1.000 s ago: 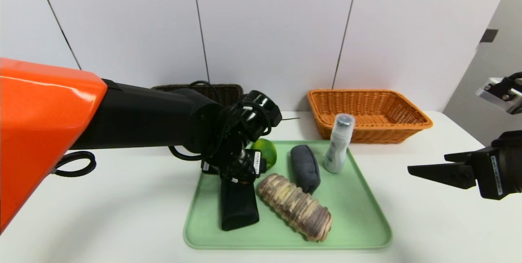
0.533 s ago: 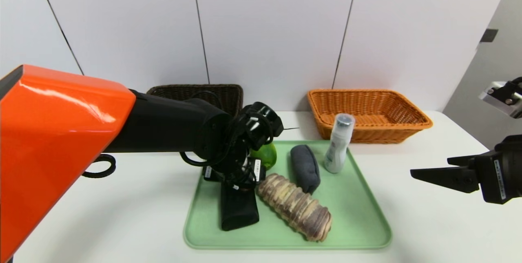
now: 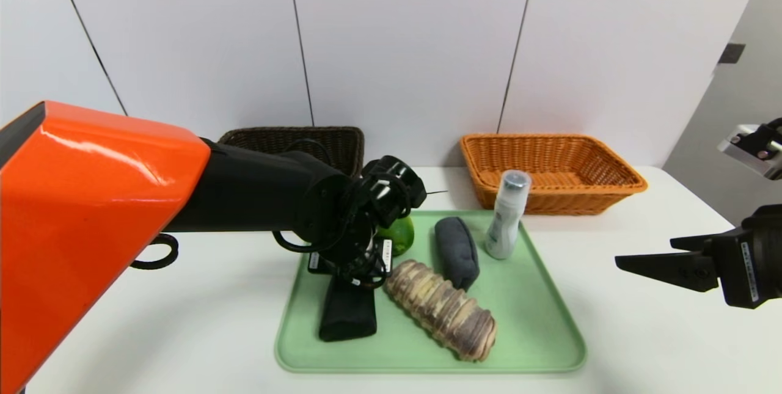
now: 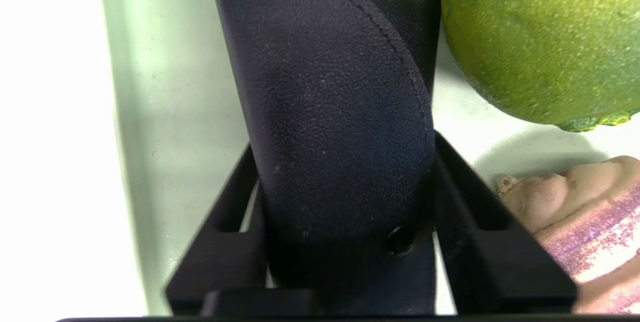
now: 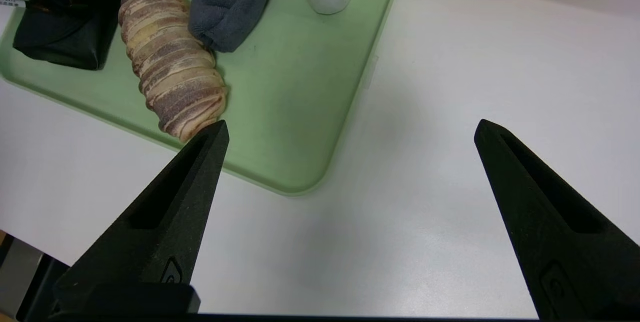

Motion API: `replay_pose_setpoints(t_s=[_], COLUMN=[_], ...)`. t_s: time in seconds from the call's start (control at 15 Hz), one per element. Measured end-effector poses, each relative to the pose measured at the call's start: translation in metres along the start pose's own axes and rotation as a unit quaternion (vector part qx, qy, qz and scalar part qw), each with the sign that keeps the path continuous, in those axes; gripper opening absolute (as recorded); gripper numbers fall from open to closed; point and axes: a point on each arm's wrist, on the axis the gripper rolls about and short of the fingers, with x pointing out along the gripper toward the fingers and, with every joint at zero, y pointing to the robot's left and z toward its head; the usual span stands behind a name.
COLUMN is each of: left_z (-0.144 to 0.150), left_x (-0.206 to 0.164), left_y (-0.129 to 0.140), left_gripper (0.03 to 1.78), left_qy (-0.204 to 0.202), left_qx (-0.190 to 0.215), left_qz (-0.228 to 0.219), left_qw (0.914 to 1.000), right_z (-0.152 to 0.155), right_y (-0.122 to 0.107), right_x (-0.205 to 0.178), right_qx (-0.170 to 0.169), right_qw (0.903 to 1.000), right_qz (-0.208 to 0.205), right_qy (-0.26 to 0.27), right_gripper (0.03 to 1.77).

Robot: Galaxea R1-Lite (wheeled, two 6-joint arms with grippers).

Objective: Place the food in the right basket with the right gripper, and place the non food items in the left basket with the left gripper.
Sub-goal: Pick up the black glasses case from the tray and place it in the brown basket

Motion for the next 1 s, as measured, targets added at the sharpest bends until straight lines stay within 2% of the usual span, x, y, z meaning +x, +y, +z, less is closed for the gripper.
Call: replay_pose_setpoints(t_s=[0.4, 0.6, 1.0], left_z=[0.004, 0.007, 0.018], left_x=[-0.028, -0.048, -0.11], left_y=[0.013, 0.024, 0.051], left_gripper=[0.62, 0.58, 0.57], left_qy=[-0.005, -0.011, -0.071], left_qx=[-0.009, -0.016, -0.034], left_qz=[-0.004, -0.005, -0.044], left_qw=[0.9999, 0.9998, 0.9959], right_z=[0.0, 0.0, 0.0], right_y=[0.0, 0.0, 0.001], right_x=[0.0, 0.0, -0.001], right_qx=[0.001, 0.001, 0.0], right_qw=[1.0, 1.0, 1.0], right_qz=[0.006, 0.006, 0.006], right_qy=[0.001, 0.001, -0.002], right_gripper=[1.7, 1.7, 1.7])
